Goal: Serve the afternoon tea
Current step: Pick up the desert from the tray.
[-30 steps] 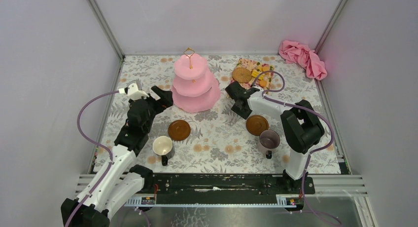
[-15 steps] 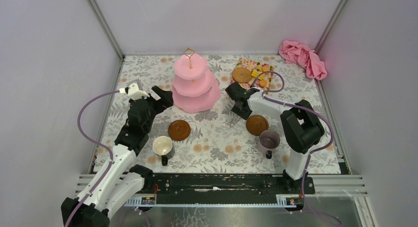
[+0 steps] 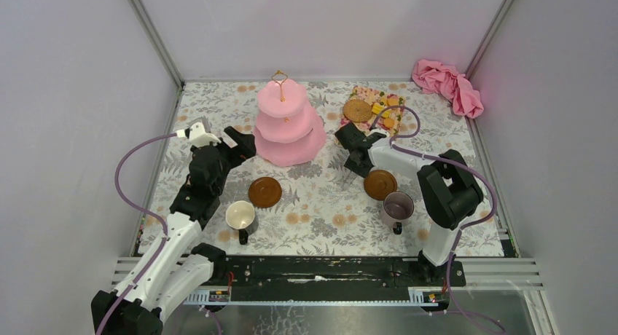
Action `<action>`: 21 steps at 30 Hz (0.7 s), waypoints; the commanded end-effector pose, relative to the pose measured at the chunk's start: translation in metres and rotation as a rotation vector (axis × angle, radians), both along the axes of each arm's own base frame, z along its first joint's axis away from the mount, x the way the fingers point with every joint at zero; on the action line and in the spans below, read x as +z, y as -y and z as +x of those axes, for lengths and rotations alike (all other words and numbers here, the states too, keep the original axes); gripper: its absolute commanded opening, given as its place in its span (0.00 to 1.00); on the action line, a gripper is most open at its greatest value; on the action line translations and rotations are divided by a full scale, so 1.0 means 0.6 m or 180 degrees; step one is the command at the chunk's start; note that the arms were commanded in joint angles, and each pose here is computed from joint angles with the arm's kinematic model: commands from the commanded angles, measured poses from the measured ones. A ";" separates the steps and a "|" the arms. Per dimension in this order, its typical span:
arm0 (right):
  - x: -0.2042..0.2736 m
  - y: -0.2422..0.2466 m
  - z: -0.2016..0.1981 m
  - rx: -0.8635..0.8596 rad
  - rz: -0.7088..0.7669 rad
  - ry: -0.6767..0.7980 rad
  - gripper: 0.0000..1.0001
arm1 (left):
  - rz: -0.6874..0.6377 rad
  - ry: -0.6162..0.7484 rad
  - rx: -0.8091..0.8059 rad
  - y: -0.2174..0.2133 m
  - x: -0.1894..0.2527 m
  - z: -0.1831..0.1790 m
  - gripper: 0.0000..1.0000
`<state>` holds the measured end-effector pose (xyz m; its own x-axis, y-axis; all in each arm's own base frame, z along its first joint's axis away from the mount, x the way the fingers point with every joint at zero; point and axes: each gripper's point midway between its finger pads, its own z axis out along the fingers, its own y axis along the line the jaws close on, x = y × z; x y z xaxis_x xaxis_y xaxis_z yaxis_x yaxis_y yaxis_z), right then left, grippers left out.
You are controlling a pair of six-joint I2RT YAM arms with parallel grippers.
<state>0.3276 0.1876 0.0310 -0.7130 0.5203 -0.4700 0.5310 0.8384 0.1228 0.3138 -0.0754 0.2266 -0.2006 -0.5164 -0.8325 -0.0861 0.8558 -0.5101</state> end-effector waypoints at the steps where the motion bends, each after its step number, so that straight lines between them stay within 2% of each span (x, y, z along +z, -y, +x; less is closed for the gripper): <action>1: 0.032 0.013 0.009 0.0075 -0.0071 0.0178 0.32 | -0.0028 0.0196 0.0004 -0.001 0.029 0.009 1.00; 12: 0.084 0.014 0.024 0.0377 -0.0375 0.0433 0.29 | 0.0016 0.0204 0.0063 -0.010 0.029 0.005 1.00; 21: 0.126 -0.024 0.032 0.0782 -0.0482 0.0584 0.28 | 0.0075 0.0162 0.0113 -0.015 0.024 0.008 1.00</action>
<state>0.3326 0.1893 0.0626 -0.7539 0.3122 -0.5781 0.3561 0.9336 0.0398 0.3141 -0.0724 0.2268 -0.1946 -0.5098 -0.8380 -0.0929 0.8601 -0.5017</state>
